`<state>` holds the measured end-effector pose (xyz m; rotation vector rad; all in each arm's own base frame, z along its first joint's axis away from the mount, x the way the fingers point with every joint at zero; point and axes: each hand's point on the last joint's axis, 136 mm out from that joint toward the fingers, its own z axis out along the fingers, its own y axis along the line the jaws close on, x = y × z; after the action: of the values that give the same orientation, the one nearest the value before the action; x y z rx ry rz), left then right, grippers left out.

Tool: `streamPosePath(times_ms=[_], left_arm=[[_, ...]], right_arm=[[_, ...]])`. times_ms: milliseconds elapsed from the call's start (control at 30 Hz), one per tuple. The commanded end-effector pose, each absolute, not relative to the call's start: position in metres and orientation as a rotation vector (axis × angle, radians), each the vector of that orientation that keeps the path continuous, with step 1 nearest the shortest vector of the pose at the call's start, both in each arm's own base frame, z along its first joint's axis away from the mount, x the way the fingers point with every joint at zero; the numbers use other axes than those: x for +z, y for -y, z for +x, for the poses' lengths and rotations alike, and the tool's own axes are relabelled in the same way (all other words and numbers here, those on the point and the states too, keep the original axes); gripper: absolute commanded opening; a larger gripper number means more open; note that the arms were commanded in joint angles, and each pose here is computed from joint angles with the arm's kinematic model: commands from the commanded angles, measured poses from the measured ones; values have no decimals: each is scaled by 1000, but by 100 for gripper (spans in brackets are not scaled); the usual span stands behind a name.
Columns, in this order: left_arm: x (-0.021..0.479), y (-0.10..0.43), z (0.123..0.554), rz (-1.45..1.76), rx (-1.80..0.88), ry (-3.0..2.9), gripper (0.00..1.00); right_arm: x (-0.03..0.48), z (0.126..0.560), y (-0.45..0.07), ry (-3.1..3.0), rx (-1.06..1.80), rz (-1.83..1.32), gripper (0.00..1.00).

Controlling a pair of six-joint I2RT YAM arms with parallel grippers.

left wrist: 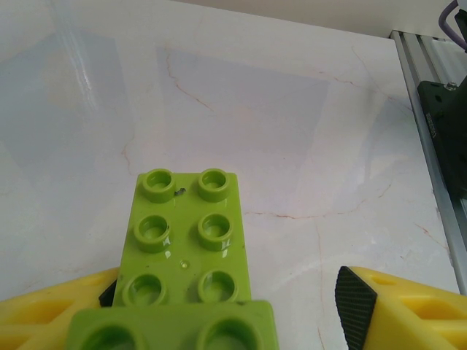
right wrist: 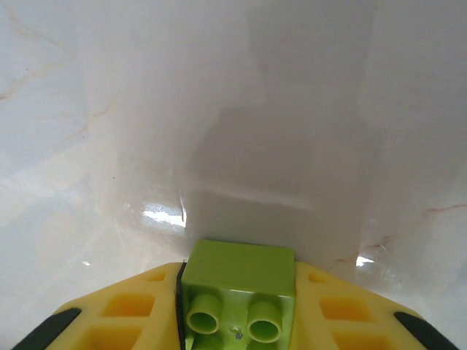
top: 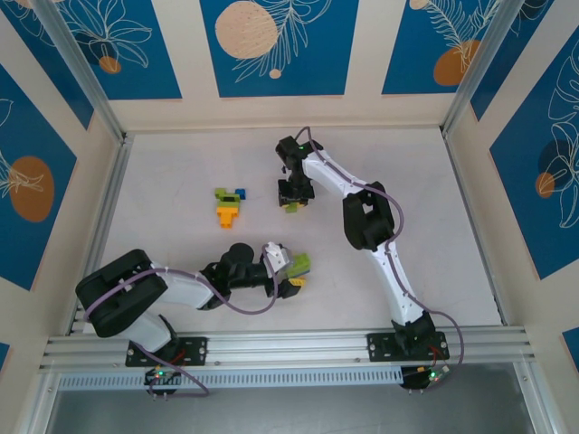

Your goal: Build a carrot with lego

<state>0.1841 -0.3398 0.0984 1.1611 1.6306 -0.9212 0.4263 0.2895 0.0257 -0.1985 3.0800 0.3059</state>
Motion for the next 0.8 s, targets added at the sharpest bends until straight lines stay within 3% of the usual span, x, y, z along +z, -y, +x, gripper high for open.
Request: streamPosePath(times_ms=[0,400,567,700,767], left_arm=[[97,338,185,1171,-903,-1628,73],[107,337,187,1163,-895,-1598,72],[110,335,192,1145,-873,-1599,80],[111,335,193,1141,-883,-1596,74],[111,335,193,1140,-892,-1593,64]], right_arm=[[37,417,-286,-3082,312,-217,29],[113,369,-242,-2980,251,-264,29],[126,342,-225,-2970,227,-253,29],[126,327,-216,-2979,206,-248,29],[126,322,-213,-2981,206,-245,29]])
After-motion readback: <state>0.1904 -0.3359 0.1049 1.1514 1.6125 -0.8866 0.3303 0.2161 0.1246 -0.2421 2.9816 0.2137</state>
